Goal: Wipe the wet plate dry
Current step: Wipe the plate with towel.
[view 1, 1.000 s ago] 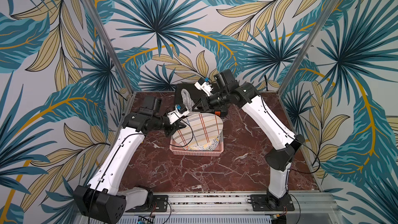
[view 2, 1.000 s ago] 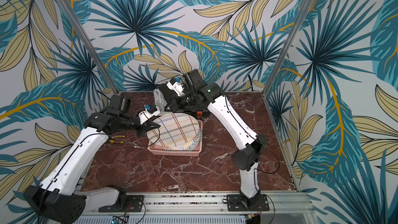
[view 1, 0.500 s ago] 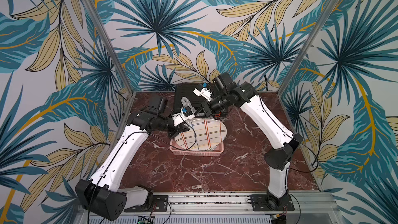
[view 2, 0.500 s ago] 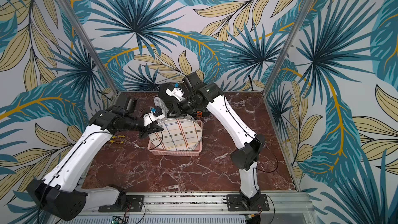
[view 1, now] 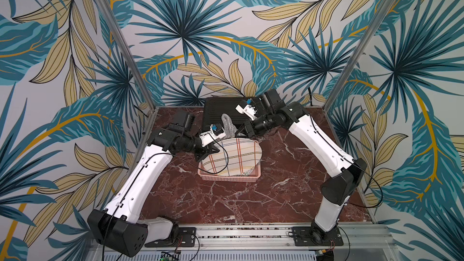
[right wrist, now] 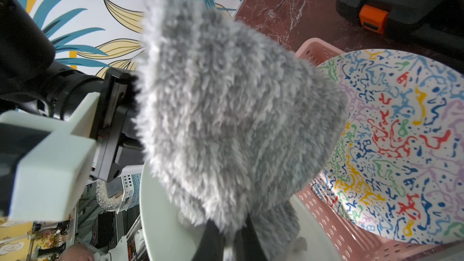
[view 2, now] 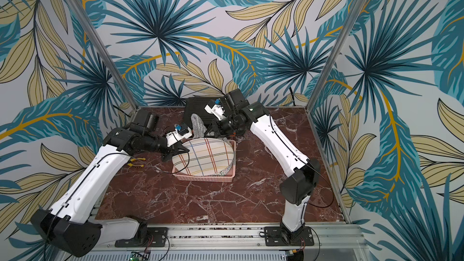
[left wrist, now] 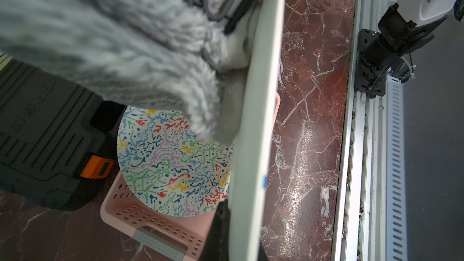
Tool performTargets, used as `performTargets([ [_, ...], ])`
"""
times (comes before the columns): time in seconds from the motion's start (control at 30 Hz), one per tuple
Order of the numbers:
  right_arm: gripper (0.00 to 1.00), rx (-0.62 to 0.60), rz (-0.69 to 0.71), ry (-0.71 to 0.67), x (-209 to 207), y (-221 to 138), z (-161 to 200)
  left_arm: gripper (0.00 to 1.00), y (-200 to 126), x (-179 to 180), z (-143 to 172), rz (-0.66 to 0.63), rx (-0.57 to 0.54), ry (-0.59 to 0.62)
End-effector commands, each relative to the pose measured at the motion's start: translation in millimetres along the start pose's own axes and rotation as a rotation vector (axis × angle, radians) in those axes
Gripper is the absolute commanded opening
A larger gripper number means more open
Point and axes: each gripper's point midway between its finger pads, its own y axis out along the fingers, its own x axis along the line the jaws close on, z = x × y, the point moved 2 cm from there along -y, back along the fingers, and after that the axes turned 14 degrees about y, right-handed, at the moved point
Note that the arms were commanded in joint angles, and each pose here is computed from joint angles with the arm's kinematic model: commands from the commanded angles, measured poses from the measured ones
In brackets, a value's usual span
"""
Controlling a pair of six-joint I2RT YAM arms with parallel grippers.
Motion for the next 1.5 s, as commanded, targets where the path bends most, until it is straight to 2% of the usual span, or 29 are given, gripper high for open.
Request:
performTargets([
  [0.0,0.0,0.021,-0.049,0.032,7,-10,17,0.0,-28,34,-31,-0.151,-0.113,0.013],
  [0.27,0.0,-0.016,-0.048,0.072,-11,-17,19,0.0,-48,49,-31,-0.185,-0.181,-0.051],
  [0.73,0.0,-0.13,0.046,0.082,-44,-24,14,0.0,-76,61,-32,-0.185,-0.308,-0.204],
  [1.13,0.0,-0.194,0.089,0.055,-58,-23,14,0.0,-74,68,-26,-0.146,-0.393,-0.374],
  [1.47,0.0,-0.321,0.08,-0.035,-50,-26,14,0.0,-62,65,-20,-0.057,-0.432,-0.528],
])
